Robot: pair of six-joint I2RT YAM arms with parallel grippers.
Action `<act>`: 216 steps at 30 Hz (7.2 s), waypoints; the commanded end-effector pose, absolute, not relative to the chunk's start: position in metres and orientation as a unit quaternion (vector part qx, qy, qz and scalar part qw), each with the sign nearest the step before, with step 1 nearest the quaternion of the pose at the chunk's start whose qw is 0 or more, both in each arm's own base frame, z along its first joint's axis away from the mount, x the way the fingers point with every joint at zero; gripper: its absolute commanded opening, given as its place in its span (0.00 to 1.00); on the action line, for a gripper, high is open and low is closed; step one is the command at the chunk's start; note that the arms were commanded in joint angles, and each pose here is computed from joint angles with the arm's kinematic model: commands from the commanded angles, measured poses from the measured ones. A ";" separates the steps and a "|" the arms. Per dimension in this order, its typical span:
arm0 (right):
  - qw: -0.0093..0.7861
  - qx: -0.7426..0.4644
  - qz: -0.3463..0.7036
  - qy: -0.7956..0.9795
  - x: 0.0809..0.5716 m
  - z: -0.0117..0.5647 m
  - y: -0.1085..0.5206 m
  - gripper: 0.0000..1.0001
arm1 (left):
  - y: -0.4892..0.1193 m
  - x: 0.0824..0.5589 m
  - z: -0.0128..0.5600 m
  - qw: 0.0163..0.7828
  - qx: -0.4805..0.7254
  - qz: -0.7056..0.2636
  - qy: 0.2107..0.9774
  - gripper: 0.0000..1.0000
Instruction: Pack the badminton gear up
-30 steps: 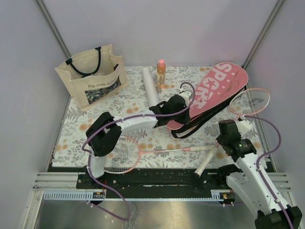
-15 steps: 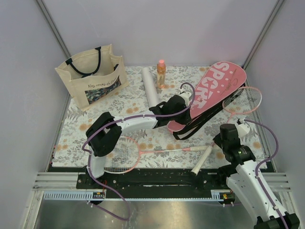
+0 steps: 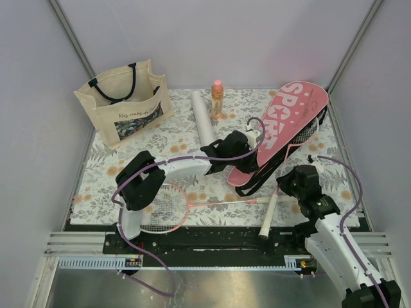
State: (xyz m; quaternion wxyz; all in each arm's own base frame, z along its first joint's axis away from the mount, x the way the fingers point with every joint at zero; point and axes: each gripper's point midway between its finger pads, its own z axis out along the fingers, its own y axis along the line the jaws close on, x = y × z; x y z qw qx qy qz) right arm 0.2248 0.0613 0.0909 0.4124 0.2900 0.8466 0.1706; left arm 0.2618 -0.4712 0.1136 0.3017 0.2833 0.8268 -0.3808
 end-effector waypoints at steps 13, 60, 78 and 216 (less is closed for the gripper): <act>0.462 0.254 0.288 0.800 0.326 0.139 0.085 0.00 | -0.472 0.240 0.141 0.306 0.349 -0.432 0.773 0.00; 0.499 0.427 0.311 0.687 0.447 0.081 0.083 0.41 | -0.469 0.257 0.112 0.289 0.228 -0.454 0.811 0.21; 0.441 0.273 0.163 0.839 0.334 0.129 0.063 0.57 | -0.393 0.299 0.174 0.392 0.147 -0.337 0.843 0.63; 0.553 -0.259 0.437 0.661 0.205 0.293 0.384 0.00 | -0.143 0.235 0.335 0.578 -0.069 -0.399 0.709 0.57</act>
